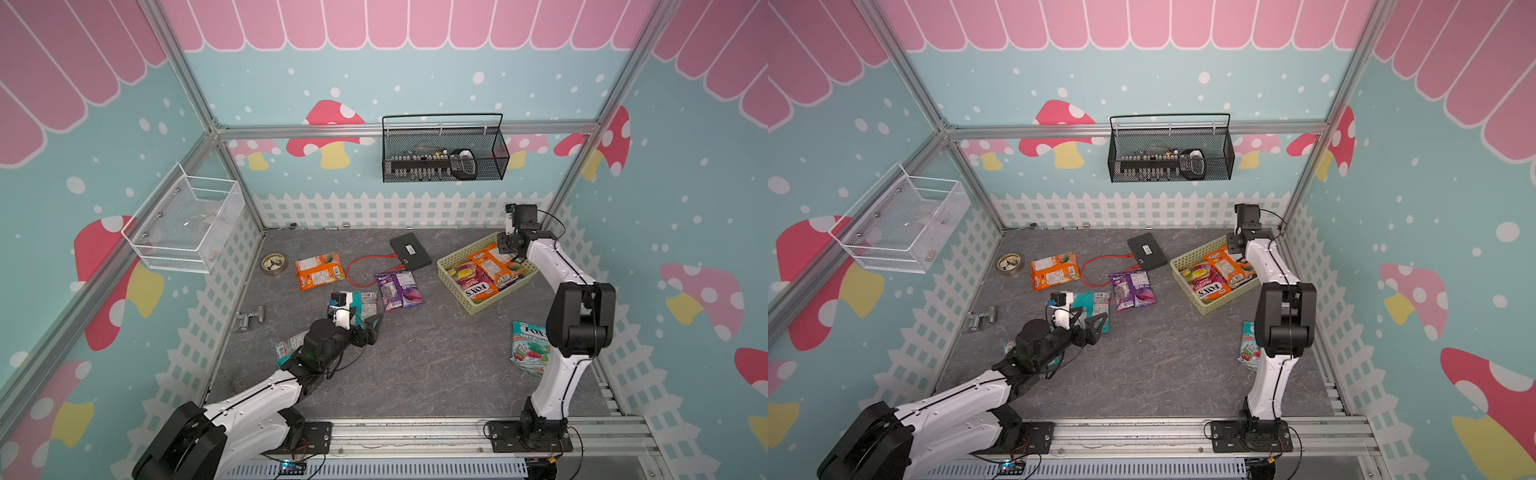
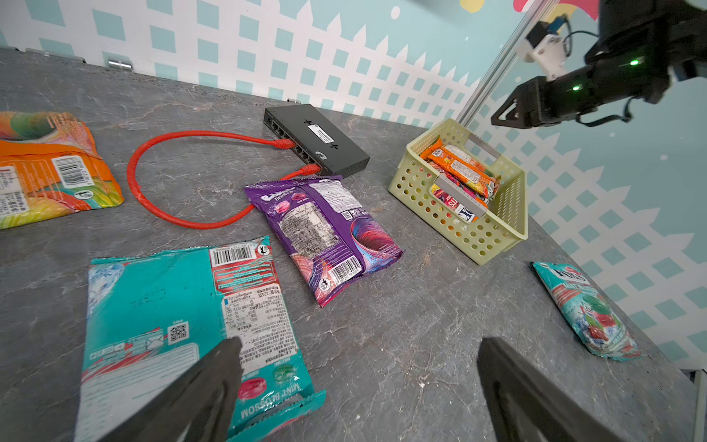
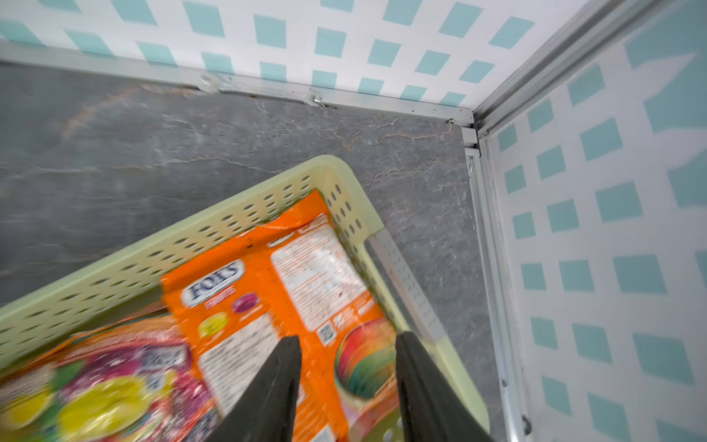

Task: Put the candies in the basket
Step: Place the candy in the basket, then move the candy to the center of the board.

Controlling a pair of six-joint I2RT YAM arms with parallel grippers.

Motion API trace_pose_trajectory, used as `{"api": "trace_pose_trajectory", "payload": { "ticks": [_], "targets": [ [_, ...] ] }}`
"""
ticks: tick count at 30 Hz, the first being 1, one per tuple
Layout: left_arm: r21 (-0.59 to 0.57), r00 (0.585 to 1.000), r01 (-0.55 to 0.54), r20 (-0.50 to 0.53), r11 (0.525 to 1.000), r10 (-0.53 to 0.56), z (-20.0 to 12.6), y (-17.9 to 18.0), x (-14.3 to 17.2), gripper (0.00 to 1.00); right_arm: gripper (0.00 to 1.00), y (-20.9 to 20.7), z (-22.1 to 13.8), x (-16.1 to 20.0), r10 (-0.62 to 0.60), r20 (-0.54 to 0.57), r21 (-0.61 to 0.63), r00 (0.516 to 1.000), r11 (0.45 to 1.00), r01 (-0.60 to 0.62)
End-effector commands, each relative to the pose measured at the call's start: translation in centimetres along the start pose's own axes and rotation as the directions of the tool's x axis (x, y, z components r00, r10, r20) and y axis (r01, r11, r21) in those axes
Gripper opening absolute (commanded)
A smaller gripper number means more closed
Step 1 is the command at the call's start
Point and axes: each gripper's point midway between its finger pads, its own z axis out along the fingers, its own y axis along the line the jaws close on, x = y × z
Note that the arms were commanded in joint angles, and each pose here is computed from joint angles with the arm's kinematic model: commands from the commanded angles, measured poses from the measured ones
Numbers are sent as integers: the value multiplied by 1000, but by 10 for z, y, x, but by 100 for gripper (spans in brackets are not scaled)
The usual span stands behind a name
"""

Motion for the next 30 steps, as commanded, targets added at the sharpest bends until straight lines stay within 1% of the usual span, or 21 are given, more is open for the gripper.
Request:
{"api": "trace_pose_trajectory", "payload": {
  "ticks": [1,4,6,8,9,11,13,15,17,19,21,24,27,28,30],
  "targets": [
    [40,999,35,18,999,-36,-9,-4,-3,99,53,21,-28,34,213,-57,-127,975,968,-218],
    [80,994,75,74,994,-81,-21,-7,-7,99,54,21,-48,71,327,-123,-105,937,935,-340],
    [107,994,69,80,992,-78,-23,-12,-9,99,54,23,-59,99,402,-162,-88,901,904,-419],
    [147,996,53,64,988,-63,-23,-20,-7,98,58,12,-68,130,506,-188,14,842,858,-513],
    [170,997,54,49,984,-63,-22,-24,-5,98,60,10,-71,145,534,-206,48,820,842,-537],
    [228,998,54,30,972,-62,-21,-34,-2,96,64,11,-73,170,548,-242,79,801,834,-547],
    [296,998,49,11,954,-55,-21,-46,0,94,67,4,-75,196,574,-262,148,775,818,-556],
    [329,999,48,-11,943,-47,-19,-52,2,91,71,-6,-77,218,598,-264,221,757,802,-555],
    [346,999,49,-36,937,-39,-16,-55,7,91,75,-19,-78,236,623,-253,291,740,778,-556],
    [375,997,55,-68,925,-32,-14,-61,12,89,82,-35,-77,252,653,-254,345,713,750,-564],
    [400,995,58,-92,915,-22,-12,-67,17,85,84,-42,-72,258,659,-275,337,700,748,-572],
    [426,991,59,-135,903,-1,-6,-76,25,81,89,-55,-69,276,682,-292,382,671,726,-572],
    [457,984,61,-176,887,23,-2,-86,33,76,94,-58,-67,287,698,-311,385,645,713,-586],
    [464,982,61,-186,883,30,0,-89,35,74,96,-58,-66,288,698,-316,374,642,714,-592],
    [479,978,63,-205,876,41,2,-95,41,72,96,-52,-63,283,678,-327,316,658,735,-600]
  ]
}}
